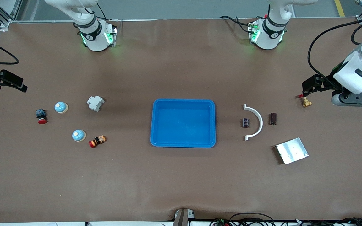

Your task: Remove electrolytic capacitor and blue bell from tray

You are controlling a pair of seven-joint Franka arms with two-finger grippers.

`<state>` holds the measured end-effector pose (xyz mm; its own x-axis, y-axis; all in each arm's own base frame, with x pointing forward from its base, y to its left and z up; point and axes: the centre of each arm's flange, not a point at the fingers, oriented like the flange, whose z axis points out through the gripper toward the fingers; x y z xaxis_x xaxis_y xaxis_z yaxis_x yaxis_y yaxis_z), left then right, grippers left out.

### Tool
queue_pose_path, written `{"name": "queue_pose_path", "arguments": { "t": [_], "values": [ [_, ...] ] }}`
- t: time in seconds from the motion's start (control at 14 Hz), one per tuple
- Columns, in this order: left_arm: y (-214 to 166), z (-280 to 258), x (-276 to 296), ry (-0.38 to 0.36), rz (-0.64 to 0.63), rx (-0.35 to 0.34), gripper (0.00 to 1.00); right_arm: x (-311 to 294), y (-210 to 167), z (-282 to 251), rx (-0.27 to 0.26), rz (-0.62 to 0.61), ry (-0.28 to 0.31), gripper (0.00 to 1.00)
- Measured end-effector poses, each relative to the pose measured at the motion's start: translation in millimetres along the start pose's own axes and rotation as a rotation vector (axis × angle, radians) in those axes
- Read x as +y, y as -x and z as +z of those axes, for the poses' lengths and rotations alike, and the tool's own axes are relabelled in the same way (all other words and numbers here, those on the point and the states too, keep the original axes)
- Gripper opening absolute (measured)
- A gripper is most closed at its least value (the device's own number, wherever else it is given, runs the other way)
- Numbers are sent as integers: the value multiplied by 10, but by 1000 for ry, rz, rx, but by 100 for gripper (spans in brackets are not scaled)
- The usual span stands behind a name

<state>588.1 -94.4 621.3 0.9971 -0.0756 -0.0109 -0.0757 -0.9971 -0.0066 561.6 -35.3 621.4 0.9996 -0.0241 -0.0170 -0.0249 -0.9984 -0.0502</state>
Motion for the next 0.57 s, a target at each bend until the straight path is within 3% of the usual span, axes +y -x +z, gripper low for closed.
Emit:
{"name": "queue_pose_path", "arguments": {
  "t": [0.57],
  "values": [
    [-1, -4, -9, 0, -2, 1, 100, 88, 5, -2, -1, -31, 1, 100]
  ]
}}
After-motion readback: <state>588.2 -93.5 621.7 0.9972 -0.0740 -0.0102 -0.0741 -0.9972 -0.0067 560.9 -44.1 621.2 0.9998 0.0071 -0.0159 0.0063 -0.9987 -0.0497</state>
